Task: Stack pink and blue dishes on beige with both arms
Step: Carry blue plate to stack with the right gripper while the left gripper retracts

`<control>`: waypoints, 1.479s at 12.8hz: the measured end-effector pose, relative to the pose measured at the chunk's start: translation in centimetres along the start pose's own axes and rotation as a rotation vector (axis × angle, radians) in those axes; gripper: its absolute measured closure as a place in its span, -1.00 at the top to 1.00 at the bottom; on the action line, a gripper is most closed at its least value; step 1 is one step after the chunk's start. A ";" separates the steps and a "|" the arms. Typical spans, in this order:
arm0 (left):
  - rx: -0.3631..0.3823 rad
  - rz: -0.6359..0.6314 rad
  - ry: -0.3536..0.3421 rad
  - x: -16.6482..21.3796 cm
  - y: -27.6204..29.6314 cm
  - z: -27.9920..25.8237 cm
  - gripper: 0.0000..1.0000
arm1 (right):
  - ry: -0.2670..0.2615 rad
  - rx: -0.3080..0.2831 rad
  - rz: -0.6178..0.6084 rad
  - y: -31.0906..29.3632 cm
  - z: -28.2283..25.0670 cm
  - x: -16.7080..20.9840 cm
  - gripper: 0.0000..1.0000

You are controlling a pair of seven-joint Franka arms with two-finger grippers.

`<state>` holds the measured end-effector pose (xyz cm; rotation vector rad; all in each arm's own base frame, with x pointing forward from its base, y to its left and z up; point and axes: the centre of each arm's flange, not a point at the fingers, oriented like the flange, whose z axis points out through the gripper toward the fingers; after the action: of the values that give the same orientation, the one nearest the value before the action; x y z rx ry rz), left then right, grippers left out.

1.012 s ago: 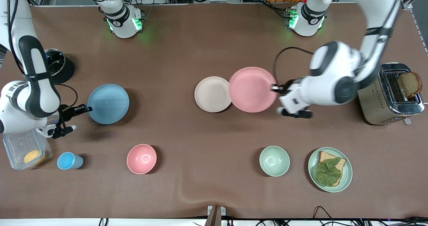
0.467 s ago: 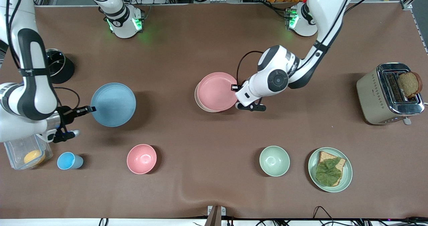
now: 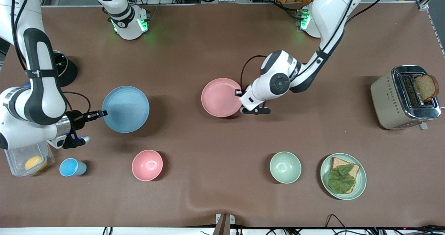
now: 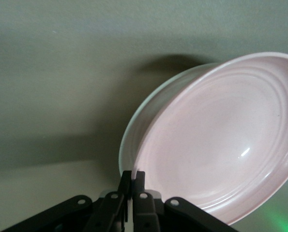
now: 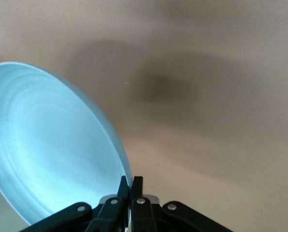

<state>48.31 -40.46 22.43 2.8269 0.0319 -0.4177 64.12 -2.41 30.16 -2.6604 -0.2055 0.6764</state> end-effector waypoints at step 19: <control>0.010 -0.056 -0.014 0.1 -1.1 1.9 -0.39 | -0.107 -0.059 0.073 -14.9 5.7 2.1 -0.93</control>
<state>47.76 -39.93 20.34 2.8378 0.1060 -0.4513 62.51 13.63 30.60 -2.7007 -0.1607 0.8496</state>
